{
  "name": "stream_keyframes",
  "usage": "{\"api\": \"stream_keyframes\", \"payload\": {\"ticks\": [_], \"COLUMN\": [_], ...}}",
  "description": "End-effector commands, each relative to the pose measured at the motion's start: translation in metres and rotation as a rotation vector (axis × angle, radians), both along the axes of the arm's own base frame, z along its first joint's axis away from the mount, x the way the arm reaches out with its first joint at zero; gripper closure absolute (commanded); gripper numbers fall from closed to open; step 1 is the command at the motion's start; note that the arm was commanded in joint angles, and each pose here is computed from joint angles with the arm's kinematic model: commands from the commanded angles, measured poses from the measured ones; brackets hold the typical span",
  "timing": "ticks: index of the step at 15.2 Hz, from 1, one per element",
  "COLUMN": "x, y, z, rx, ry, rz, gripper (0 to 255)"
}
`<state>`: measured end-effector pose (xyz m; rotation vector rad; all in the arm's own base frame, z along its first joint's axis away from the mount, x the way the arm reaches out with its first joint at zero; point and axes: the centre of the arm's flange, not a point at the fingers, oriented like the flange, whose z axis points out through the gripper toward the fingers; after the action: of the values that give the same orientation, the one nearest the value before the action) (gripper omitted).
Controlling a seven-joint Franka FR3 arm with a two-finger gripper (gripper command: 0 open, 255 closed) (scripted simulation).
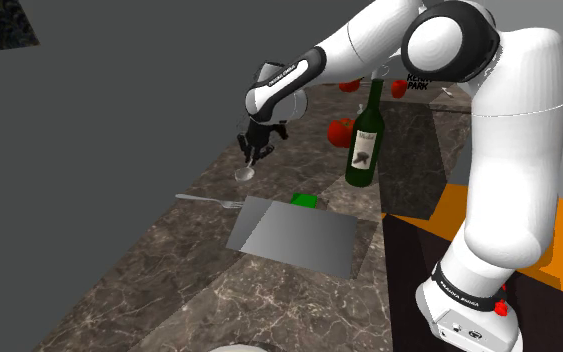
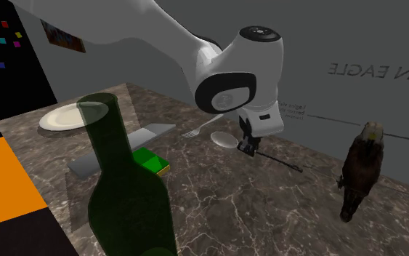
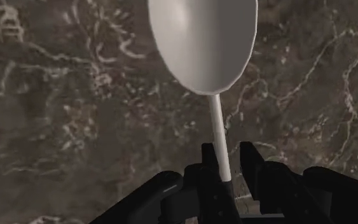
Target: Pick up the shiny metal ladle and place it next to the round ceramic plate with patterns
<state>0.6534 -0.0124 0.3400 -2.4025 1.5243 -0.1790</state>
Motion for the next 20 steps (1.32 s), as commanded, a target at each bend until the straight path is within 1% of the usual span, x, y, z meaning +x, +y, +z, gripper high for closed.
{"api": "stream_keyframes", "payload": {"ticks": [1, 7, 20], "x": [0.0, 0.0, 0.0], "y": [0.0, 0.0, 0.0], "z": [-0.001, -0.001, 0.068], "rx": [0.0, 0.0, 0.0], "ry": [0.002, 0.002, 0.002], "rz": [0.0, 0.0, 0.0], "gripper": [255, 255, 255]}}
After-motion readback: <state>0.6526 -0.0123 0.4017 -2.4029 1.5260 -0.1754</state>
